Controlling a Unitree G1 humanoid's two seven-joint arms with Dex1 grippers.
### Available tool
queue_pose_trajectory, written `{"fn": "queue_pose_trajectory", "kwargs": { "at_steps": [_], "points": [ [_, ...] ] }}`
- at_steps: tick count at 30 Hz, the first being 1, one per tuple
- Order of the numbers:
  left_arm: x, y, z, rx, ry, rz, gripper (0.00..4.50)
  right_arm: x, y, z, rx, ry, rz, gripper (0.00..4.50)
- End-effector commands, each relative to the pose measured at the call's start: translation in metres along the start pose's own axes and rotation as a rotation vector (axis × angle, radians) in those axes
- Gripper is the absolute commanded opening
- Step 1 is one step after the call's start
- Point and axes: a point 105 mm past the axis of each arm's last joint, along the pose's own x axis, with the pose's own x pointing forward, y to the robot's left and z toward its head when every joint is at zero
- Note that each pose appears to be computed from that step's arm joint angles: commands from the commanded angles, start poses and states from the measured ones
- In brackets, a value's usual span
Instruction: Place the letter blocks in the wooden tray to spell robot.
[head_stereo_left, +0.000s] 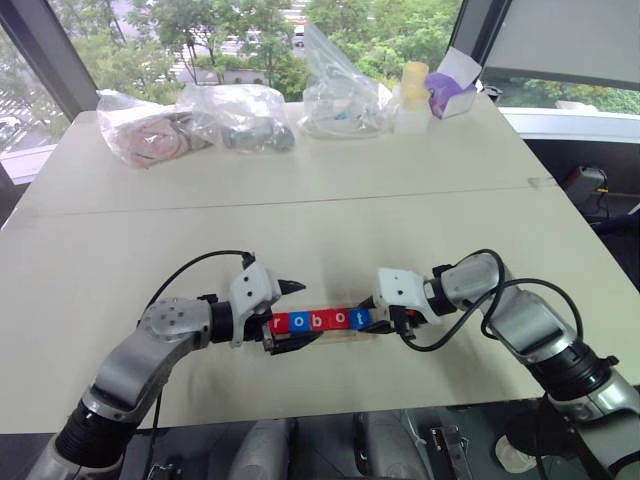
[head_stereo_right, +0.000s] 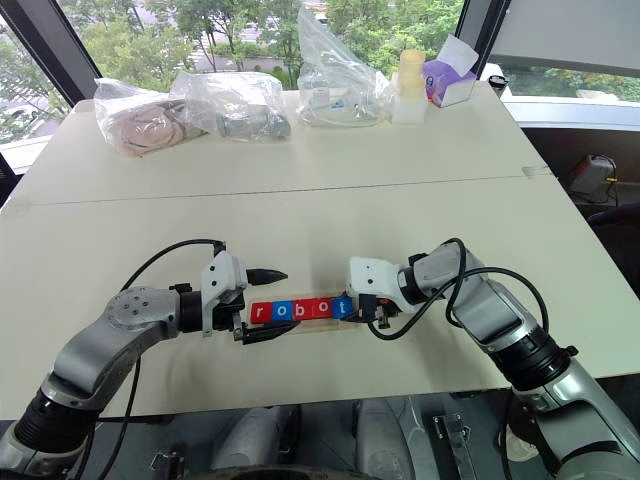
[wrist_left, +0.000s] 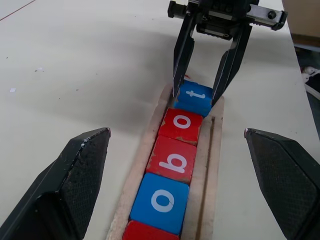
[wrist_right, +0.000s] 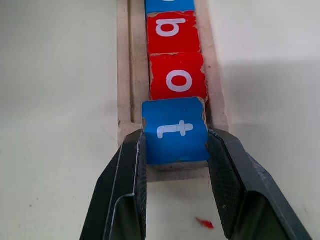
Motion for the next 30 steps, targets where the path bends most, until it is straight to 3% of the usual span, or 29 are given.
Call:
{"fn": "queue_pose_trajectory", "kwargs": {
  "at_steps": [1,5,11,12,21,30],
  "points": [
    [-0.003,-0.002,0.011,0.032,-0.03,0.004,4.5,-0.001,-0.004,0.007,-0.025,-0.014,-0.01,1.14],
    [-0.004,-0.003,0.01,0.03,-0.028,0.007,4.5,0.0,-0.003,0.005,-0.016,-0.009,-0.006,1.14],
    [-0.004,-0.003,0.01,0.029,-0.028,0.007,4.5,-0.002,-0.006,0.011,-0.012,-0.024,-0.016,4.19],
    [-0.004,-0.003,0.01,0.029,-0.029,0.006,4.5,-0.003,-0.007,0.013,-0.014,-0.028,-0.022,4.45],
    [-0.006,-0.003,0.011,0.014,-0.033,0.01,4.5,-0.036,-0.016,0.028,0.024,-0.081,-0.103,4.45],
    [-0.038,-0.002,0.006,-0.042,0.015,0.039,4.5,-0.083,0.014,0.026,0.157,-0.09,-0.141,4.45]
  ]
}}
